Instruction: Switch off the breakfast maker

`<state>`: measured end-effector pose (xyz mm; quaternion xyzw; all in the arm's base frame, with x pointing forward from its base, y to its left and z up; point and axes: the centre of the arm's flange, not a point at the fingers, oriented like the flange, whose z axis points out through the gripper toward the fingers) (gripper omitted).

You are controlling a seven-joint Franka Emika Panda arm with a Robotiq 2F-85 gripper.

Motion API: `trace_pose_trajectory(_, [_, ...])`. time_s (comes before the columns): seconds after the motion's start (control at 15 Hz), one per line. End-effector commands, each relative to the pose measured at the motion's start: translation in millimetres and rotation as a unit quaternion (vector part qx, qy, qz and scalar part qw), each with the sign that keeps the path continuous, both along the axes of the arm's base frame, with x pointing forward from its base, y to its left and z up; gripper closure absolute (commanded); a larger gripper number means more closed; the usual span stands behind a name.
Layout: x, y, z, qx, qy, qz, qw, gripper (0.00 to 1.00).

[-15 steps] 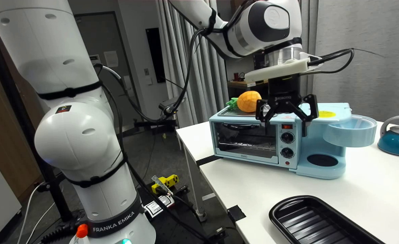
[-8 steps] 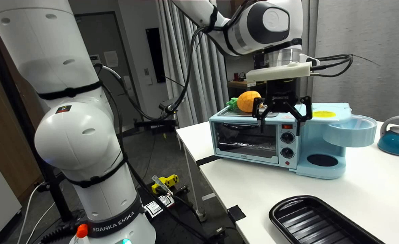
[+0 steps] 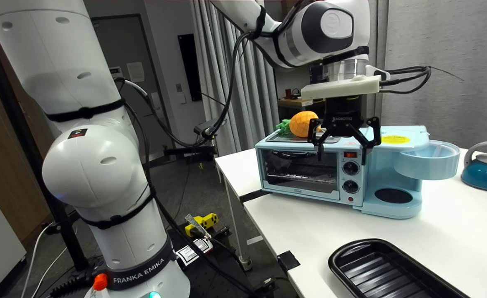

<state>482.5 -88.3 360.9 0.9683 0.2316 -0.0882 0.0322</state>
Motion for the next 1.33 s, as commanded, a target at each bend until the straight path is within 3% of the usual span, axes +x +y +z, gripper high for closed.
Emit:
trace_pose_trajectory(0.0, [0,0,0,0.0,0.0,0.0,1.0,0.0])
trace_pose_trajectory(0.93, [0,0,0,0.0,0.0,0.0,1.0,0.0])
trace_pose_trajectory(1.27, [16,0,15,0.003,-0.019,0.011,0.9998,0.0])
